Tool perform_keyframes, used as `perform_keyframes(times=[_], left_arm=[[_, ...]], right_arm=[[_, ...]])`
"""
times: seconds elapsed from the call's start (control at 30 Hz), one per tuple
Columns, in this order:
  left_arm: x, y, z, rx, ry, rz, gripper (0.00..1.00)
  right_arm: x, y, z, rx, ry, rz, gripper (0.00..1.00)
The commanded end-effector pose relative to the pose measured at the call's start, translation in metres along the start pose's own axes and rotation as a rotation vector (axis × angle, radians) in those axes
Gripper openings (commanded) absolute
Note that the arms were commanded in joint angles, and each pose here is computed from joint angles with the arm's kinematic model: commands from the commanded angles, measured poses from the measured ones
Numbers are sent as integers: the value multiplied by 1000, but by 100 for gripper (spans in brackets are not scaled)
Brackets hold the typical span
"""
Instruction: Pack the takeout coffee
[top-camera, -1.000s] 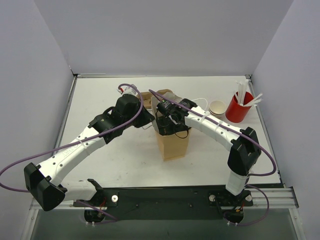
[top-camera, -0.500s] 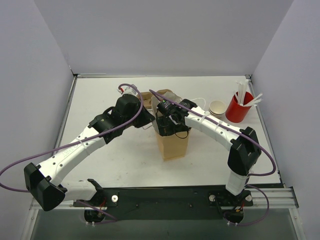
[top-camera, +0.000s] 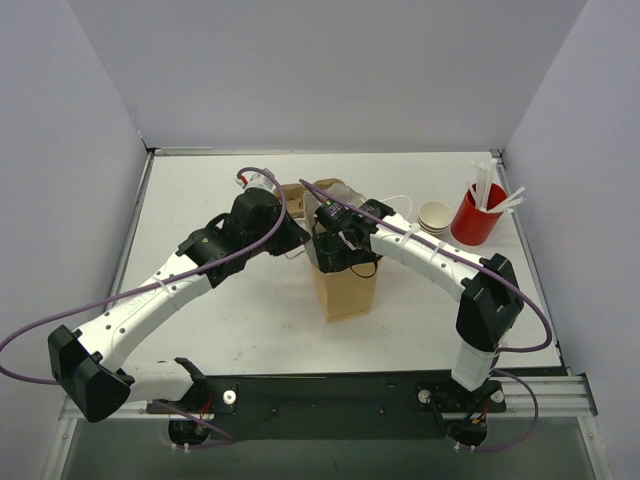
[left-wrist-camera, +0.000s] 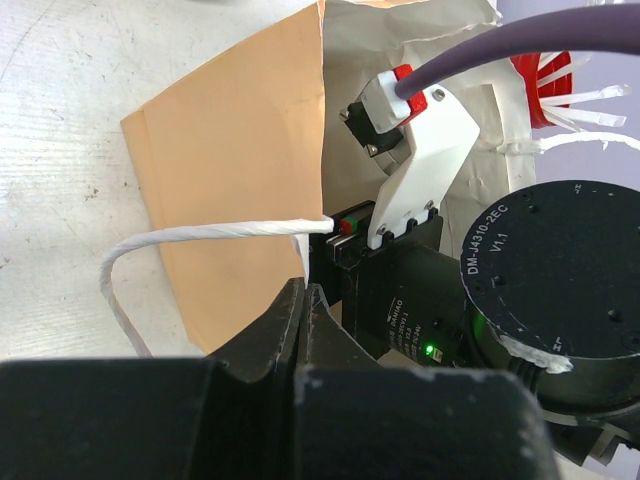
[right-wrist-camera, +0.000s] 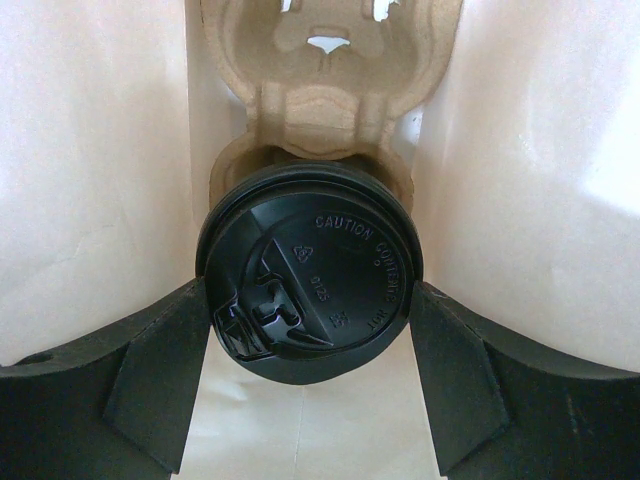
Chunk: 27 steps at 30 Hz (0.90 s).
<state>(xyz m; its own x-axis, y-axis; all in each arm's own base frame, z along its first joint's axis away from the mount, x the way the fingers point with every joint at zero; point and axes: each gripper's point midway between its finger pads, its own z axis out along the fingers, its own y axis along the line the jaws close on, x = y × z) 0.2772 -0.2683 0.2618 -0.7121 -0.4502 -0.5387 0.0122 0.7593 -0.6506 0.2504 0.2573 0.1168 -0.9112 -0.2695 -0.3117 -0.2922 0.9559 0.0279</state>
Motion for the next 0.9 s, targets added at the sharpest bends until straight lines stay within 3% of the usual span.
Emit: perform_keyframes(times=[0.0,0.87], left_arm=[[-12,-17,-4,53,-29,-3,0],[-9,-14,-1,40,-18,-1,0]], right_arm=[[18,-17,12,74,61,-1,50],[28,-22,28,85,91,5,49]])
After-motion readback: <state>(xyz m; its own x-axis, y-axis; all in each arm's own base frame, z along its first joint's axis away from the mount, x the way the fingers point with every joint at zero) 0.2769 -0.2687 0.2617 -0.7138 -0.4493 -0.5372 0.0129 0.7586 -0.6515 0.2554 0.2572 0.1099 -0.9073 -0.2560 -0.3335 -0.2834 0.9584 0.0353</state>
